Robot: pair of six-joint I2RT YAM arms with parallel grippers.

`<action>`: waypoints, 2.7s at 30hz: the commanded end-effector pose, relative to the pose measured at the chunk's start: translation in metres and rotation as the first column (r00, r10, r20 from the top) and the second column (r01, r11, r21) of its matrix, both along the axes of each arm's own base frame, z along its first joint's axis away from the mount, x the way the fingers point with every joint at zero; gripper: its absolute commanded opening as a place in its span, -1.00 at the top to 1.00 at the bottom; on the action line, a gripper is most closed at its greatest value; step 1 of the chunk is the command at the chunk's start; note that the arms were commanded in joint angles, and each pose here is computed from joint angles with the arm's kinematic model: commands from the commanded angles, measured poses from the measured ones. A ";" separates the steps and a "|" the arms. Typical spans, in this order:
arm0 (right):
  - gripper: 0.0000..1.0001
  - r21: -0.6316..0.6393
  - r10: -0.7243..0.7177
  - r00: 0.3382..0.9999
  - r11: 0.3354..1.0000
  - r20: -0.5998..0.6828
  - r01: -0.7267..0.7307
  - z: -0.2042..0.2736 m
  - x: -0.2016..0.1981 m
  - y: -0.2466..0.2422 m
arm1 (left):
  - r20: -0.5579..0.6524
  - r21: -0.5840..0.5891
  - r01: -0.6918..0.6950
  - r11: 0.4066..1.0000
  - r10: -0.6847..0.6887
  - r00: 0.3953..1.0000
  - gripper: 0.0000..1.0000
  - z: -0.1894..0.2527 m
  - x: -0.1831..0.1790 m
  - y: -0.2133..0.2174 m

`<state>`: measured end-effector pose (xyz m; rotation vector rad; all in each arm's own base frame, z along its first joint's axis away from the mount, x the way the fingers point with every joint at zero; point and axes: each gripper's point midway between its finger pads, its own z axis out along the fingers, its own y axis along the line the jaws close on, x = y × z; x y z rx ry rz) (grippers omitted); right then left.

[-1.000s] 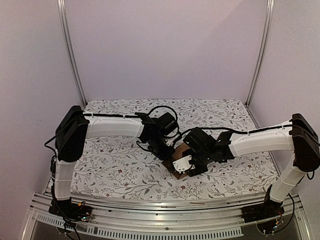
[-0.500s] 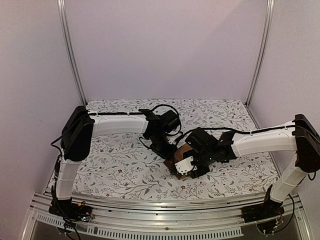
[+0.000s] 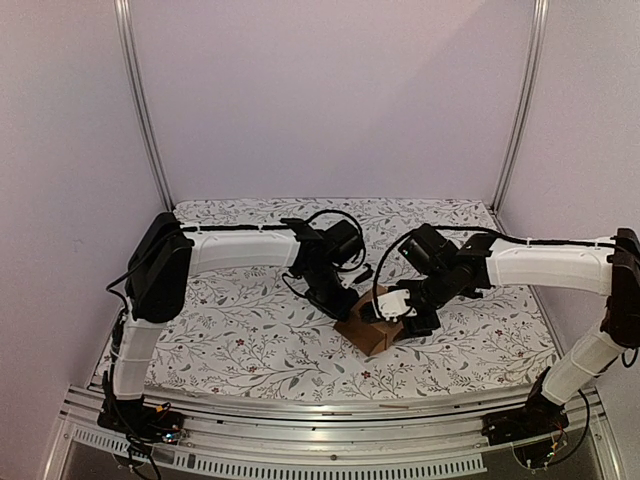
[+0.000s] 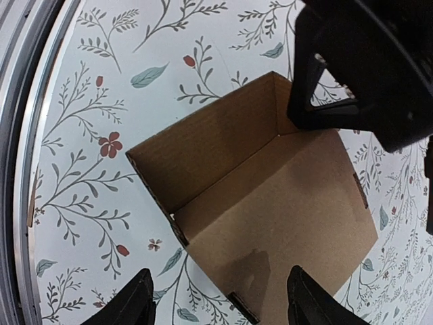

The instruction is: Fold the paper box

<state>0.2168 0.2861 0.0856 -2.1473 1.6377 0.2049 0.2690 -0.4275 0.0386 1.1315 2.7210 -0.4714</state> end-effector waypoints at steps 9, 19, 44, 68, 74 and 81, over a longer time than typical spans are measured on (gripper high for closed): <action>-0.33 0.227 -0.272 0.933 0.918 -0.234 0.325 0.055 0.057 -0.017 | -0.030 0.043 0.001 0.999 0.001 1.000 0.93 -0.013 -0.005 0.004; -0.34 0.158 -0.441 0.800 0.829 -0.406 0.537 0.028 0.087 -0.032 | 0.028 0.032 -0.009 0.999 0.008 1.000 0.63 0.004 0.002 0.000; -0.13 0.064 -0.664 0.618 0.658 -0.422 0.750 0.011 0.149 -0.073 | 0.308 -0.129 -0.069 0.989 0.106 0.945 0.78 0.029 -0.071 0.037; 0.14 -0.157 -0.577 0.709 0.808 -0.405 0.567 -0.057 0.090 -0.043 | 0.366 -0.103 0.019 0.994 0.020 0.931 0.84 -0.003 -0.053 -0.036; 0.13 -0.133 -0.538 0.692 0.825 -0.480 0.549 -0.043 0.074 -0.027 | 0.393 -0.129 0.036 0.991 0.018 0.919 0.84 0.008 -0.043 -0.054; 0.13 -0.157 -0.509 0.685 0.846 -0.522 0.510 -0.047 0.057 -0.017 | 0.435 -0.173 0.039 0.984 0.041 0.899 0.83 0.025 -0.034 -0.066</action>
